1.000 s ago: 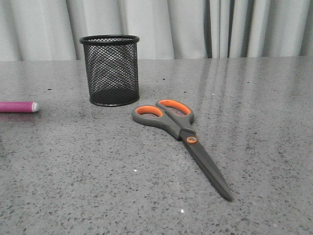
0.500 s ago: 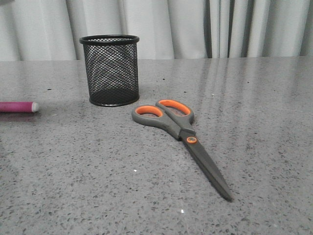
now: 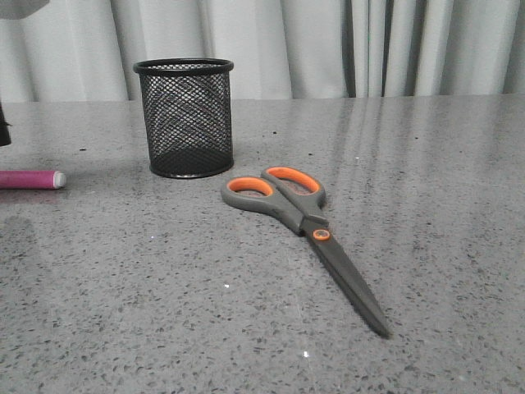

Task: Put pen and scissors into bin
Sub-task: 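Lower the left gripper and grasp the pink marker upright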

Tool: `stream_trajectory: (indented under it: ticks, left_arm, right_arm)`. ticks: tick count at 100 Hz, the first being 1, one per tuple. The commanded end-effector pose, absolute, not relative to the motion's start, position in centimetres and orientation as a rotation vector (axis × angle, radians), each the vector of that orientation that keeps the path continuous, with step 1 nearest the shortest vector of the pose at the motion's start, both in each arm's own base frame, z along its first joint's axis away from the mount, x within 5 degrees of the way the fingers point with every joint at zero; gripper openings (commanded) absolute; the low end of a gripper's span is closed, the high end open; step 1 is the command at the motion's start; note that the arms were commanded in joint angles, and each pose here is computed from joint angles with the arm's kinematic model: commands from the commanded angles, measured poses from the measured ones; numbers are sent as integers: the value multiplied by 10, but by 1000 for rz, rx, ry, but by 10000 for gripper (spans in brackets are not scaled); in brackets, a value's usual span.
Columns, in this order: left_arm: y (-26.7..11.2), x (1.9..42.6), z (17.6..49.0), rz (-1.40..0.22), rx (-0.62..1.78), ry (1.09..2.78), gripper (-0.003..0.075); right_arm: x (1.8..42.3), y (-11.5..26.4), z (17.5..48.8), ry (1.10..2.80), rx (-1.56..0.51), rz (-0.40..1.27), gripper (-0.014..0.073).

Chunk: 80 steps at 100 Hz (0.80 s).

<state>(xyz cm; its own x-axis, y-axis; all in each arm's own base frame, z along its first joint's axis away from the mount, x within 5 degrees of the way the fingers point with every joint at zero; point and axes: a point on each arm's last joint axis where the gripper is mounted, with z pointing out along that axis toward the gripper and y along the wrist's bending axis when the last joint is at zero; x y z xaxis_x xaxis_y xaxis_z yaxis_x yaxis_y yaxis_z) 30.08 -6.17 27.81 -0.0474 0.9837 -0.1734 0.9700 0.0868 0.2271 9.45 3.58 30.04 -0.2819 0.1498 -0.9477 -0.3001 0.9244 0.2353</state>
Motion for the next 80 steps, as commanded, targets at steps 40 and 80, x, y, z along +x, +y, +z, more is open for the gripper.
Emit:
stream_trajectory:
  ticks: [40,80]
  left_arm:
    - [-72,323,271,-16,1940,2095,312]
    - [-93,321,266,-152,1869,2139,-19]
  right_arm:
    - [97,36,315,1734,-116,430,297]
    - [97,36,315,1730,-115,430,297]
